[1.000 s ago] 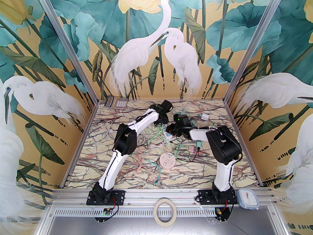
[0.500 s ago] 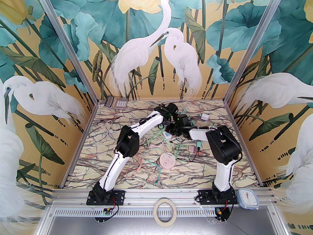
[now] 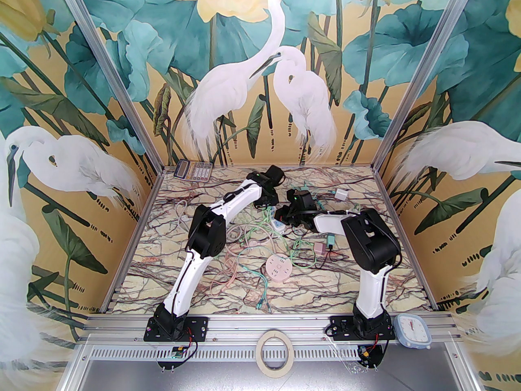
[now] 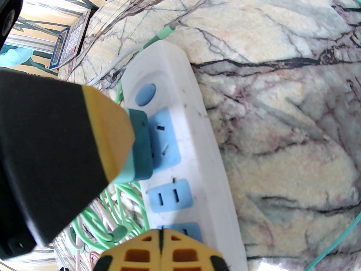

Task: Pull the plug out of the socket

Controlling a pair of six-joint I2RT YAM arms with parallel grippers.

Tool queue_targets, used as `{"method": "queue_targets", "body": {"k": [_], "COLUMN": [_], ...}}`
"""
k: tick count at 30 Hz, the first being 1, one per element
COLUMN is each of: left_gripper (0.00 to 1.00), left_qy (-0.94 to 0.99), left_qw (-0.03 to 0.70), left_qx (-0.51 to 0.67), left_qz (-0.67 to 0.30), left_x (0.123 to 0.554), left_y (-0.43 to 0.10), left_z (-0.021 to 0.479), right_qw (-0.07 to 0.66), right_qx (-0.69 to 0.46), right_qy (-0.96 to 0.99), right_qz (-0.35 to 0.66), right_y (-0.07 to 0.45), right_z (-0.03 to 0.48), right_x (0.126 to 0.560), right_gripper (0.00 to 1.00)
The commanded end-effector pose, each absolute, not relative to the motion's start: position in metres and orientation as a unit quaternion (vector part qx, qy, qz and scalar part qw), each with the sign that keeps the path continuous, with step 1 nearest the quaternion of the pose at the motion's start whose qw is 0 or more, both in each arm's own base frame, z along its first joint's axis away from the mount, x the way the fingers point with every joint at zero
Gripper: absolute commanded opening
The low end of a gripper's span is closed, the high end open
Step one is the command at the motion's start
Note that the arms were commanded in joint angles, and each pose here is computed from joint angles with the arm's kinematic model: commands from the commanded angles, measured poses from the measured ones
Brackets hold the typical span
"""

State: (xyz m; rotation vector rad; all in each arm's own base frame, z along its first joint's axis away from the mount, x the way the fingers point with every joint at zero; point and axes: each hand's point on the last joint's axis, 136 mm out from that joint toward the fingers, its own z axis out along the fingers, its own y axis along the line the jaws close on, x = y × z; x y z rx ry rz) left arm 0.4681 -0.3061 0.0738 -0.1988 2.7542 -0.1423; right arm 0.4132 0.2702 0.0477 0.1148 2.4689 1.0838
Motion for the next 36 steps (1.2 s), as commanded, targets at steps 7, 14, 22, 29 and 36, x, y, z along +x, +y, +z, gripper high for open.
{"method": "queue_targets", "body": {"k": [7,14,22,29,36], "left_gripper": [0.36,0.35,0.35,0.36,0.36], "left_qy": [0.982,0.982,0.986,0.988,0.989], "left_qw": [0.191,0.188,0.163,0.147,0.146], "left_qx": [0.001,0.017,0.013,-0.017,0.005], "left_qz": [0.016,0.028,0.021,-0.051,-0.021], "left_x": [0.446,0.441,0.442,0.450,0.446], "left_y": [-0.318,-0.322,-0.299,-0.297,-0.309], "left_z": [0.087,0.081,0.090,0.100,0.088], "right_qw": [0.153,0.154,0.159,0.163,0.162], "right_qx": [0.070,0.064,0.038,0.036,0.033], "right_qy": [0.941,0.944,0.955,0.955,0.955], "right_qz": [0.292,0.286,0.248,0.247,0.246], "right_y": [0.242,0.244,0.248,0.247,0.250], "right_z": [-0.022,-0.022,-0.024,-0.021,-0.022], "right_x": [0.386,0.386,0.386,0.386,0.386], "right_gripper": [0.01,0.01,0.00,0.01,0.00]}}
